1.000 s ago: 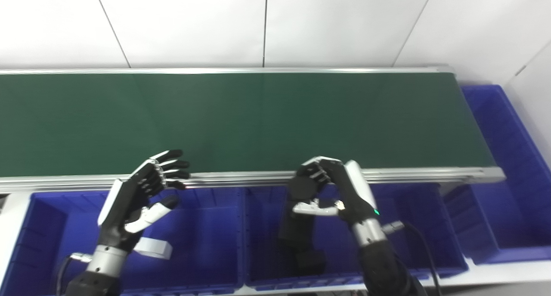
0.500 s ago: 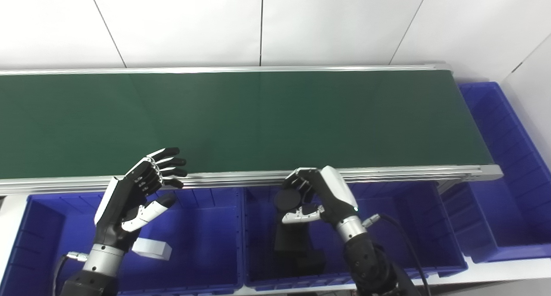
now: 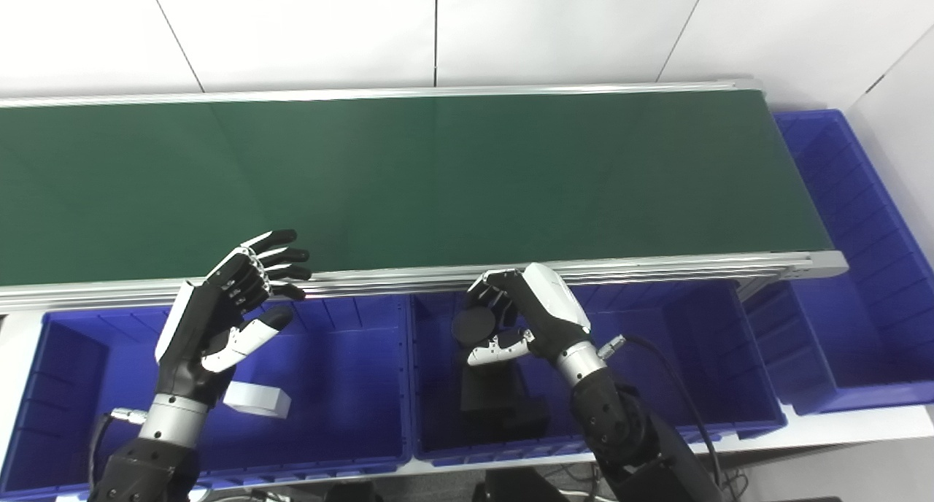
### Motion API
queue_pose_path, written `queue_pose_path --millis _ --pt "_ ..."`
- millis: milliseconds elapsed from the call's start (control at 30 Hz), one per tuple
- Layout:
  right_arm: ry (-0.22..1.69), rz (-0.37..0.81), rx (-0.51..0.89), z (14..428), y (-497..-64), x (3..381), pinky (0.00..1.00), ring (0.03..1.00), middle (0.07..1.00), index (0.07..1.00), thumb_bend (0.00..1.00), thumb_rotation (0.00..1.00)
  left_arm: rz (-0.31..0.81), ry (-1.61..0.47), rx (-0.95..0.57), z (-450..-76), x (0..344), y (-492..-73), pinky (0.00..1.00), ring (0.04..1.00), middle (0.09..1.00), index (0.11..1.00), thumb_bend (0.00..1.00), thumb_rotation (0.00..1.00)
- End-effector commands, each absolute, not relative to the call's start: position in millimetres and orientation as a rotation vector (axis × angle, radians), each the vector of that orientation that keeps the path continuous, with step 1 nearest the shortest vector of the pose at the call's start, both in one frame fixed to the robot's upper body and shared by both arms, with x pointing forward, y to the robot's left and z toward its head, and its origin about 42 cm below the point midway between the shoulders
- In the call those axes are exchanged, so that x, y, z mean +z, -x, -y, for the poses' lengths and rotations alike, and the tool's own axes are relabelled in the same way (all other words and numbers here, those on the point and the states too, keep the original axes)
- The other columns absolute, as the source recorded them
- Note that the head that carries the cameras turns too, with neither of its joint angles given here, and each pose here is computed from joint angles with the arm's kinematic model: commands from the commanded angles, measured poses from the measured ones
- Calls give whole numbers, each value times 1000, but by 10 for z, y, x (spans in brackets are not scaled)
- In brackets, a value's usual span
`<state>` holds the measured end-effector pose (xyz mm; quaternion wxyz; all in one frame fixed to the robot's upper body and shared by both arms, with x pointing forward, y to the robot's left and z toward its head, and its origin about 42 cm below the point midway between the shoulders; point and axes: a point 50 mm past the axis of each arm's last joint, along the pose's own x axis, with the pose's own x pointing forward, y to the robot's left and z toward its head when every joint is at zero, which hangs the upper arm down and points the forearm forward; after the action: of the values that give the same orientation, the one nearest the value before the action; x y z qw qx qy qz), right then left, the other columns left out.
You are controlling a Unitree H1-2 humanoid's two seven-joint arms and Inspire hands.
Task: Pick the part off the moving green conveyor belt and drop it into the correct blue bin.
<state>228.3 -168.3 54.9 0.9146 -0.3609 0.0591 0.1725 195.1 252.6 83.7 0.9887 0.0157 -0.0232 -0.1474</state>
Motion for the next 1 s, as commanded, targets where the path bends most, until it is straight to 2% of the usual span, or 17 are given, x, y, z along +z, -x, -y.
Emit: queue_pose_path --millis 0,200,267,300,333,367,433,500,600,700,800,867,967 --pt "738 -57 349 1663 -2347 669 364 422 497 494 501 0 109 -40 -308 -2538 977 -1996 547 654 725 793 766 532" --pt "738 -69 358 1671 -2335 685 336 421 497 528 499 0 110 -41 -307 -2535 970 -1996 544 648 723 789 767 535" --pt "759 -73 370 1670 -2336 684 409 496 496 500 523 0 107 -37 -307 -2530 972 -1994 546 649 720 788 766 527" --pt "785 -81 380 1664 -2337 693 416 504 496 498 524 1 104 -35 -306 -2527 973 -1993 546 649 720 788 766 526" --pt "803 -87 386 1660 -2339 700 469 565 589 583 770 127 103 -34 -305 -2525 973 -1992 547 648 720 787 771 524" --pt "820 -91 396 1656 -2340 711 486 586 620 612 853 170 103 -34 -305 -2522 972 -1991 547 648 720 787 773 523" --pt "838 -92 409 1652 -2342 729 517 627 673 669 938 285 106 -37 -305 -2519 969 -1993 545 647 719 787 770 526" --pt "848 -97 424 1650 -2341 750 547 667 712 708 976 366 105 -37 -305 -2519 962 -1997 545 648 720 787 769 529" --pt "861 -111 462 1652 -2342 774 608 726 762 762 999 473 104 -34 -304 -2511 963 -2005 540 644 715 782 772 525" --pt "861 -124 494 1659 -2336 789 652 747 782 785 997 553 110 -38 -308 -2509 948 -2014 540 646 716 785 764 527" --pt "852 -122 502 1662 -2320 808 669 748 786 798 973 674 105 -37 -306 -2500 945 -2012 541 646 715 786 764 527" --pt "834 -113 499 1658 -2297 842 683 755 790 805 946 726 101 -35 -304 -2495 942 -2011 542 645 714 785 770 527" --pt "801 -98 488 1651 -2261 878 687 757 793 808 926 733 100 -35 -304 -2491 931 -2009 545 646 716 784 775 528"
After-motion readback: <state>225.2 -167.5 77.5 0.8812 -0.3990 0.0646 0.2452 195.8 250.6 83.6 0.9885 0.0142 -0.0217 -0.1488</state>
